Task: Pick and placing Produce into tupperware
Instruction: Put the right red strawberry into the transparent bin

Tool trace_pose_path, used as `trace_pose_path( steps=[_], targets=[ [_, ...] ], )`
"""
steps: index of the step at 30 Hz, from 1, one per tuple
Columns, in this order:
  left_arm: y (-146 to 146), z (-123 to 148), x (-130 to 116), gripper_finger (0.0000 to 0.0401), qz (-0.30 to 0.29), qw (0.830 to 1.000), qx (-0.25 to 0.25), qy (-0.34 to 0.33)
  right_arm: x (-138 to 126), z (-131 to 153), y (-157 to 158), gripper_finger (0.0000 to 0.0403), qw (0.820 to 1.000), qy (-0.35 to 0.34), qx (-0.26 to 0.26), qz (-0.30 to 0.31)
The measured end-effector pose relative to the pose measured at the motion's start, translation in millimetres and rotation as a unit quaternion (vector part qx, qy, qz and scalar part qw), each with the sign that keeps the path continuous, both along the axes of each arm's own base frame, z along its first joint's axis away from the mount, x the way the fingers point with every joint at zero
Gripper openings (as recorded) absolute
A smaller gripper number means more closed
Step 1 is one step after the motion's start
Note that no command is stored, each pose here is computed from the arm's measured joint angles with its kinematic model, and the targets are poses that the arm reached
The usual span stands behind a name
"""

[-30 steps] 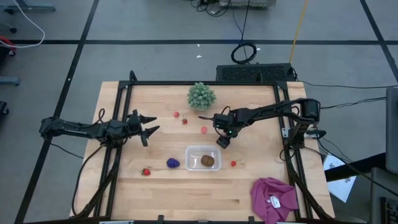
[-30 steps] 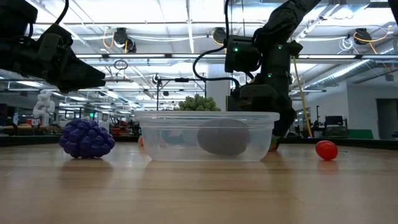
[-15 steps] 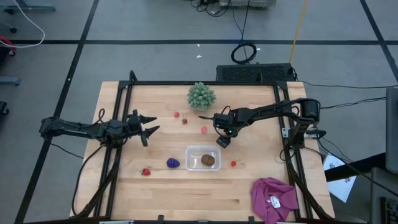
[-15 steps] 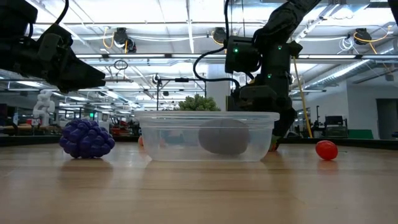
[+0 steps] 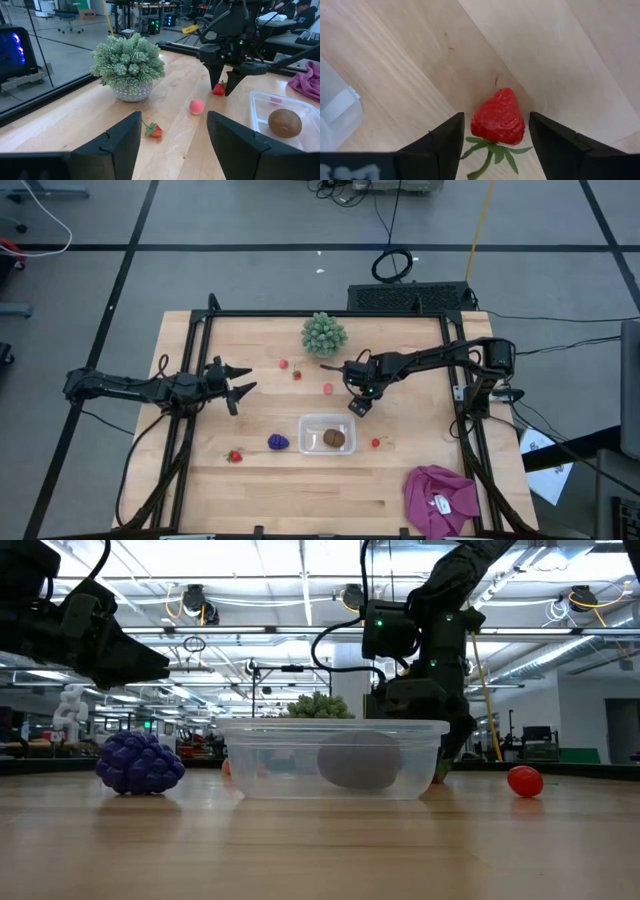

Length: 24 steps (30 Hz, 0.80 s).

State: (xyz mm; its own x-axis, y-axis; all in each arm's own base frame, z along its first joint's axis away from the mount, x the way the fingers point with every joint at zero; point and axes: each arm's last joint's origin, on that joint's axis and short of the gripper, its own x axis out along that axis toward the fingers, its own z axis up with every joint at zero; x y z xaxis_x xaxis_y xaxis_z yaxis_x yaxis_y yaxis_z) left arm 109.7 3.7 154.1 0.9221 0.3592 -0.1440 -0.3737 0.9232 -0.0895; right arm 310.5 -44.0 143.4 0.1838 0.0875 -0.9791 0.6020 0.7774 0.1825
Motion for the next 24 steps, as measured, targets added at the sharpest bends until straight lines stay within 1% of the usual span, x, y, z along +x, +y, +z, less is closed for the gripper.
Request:
trace_pose_path(
  steps=[6,12,24],
  targets=[
    [0.0,0.0,0.0,0.0230,0.000,1.000,0.000,0.000,-1.1,11.6,-3.1,0.0210,0.999,-0.028,0.018,0.000],
    [0.0,-0.1,0.0,0.0230,0.000,1.000,0.000,0.001,-3.9,25.4,-3.9,0.0210,0.999,-0.052,0.015,-0.002],
    [0.0,-0.5,-0.1,0.0230,0.000,1.000,0.000,0.002,-4.4,25.5,-4.1,0.0210,0.999,-0.052,0.010,0.014]
  ],
)
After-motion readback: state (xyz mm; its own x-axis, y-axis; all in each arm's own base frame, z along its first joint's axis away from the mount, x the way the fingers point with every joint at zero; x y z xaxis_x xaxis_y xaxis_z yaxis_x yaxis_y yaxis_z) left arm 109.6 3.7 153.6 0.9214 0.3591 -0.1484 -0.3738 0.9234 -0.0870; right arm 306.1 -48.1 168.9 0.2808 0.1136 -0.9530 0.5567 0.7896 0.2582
